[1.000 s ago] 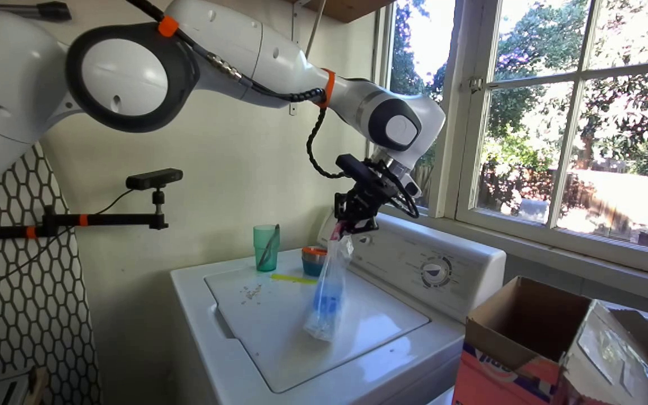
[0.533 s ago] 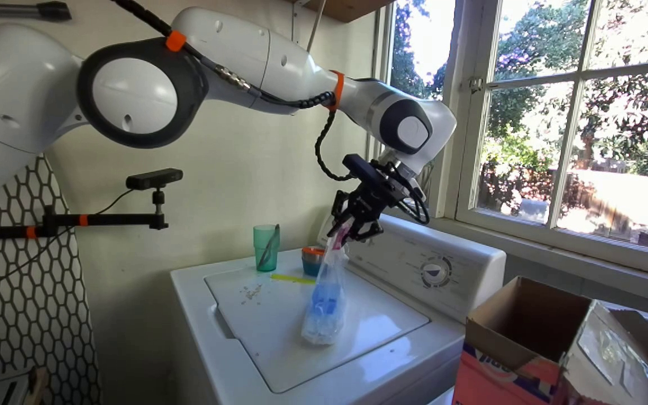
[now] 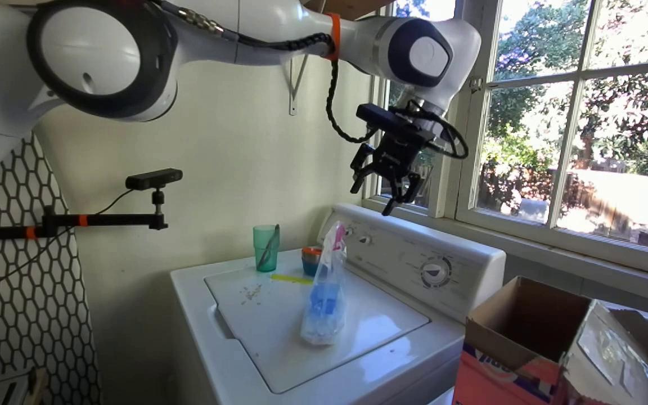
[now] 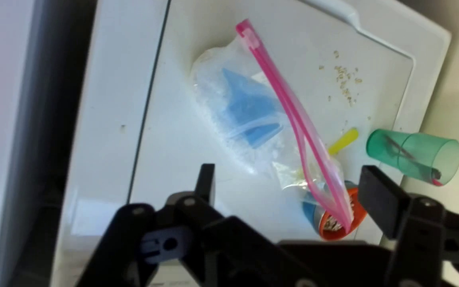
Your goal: Remove the clear plastic from the orange box then close the box.
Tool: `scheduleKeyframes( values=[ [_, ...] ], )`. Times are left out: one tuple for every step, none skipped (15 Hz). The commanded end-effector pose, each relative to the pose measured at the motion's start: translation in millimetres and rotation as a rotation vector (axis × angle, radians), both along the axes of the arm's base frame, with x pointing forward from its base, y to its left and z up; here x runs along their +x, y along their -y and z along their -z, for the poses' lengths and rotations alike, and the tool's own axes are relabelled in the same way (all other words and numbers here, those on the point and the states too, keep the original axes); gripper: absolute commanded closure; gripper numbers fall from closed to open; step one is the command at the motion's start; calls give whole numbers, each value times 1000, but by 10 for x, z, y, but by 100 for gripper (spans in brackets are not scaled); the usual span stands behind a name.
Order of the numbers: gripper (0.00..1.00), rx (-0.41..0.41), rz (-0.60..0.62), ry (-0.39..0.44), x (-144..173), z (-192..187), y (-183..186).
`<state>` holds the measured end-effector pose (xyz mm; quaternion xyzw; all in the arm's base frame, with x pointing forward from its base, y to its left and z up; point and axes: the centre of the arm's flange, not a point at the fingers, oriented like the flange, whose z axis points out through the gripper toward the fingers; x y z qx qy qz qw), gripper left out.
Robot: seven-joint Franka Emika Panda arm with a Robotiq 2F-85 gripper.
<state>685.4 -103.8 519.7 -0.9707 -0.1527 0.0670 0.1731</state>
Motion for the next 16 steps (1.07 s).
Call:
scheduleKeyframes(
  values=[
    [0,-82,166,94,-216,-383,576],
    [0,-102,220,120,-262,-472,748],
    [0,-110,274,142,-311,-546,880],
    [0,-117,331,159,-358,-590,996],
    [0,-130,387,169,-408,-595,1087],
    [0,-143,443,179,-461,-585,1168],
    [0,-155,498,184,-527,-545,1216],
    [0,-163,553,193,-566,-495,1246],
    [0,-174,608,198,-631,-426,1260],
    [0,-182,664,199,-684,-348,1274],
    [0,-183,719,199,-732,-267,1280],
    [0,-160,775,204,-789,-180,1249],
    [0,-159,821,201,-841,-104,1232],
    [0,-150,874,193,-900,-25,1196],
    [0,-140,921,191,-919,25,1182],
    [0,-118,954,194,-935,85,1157]
  ],
)
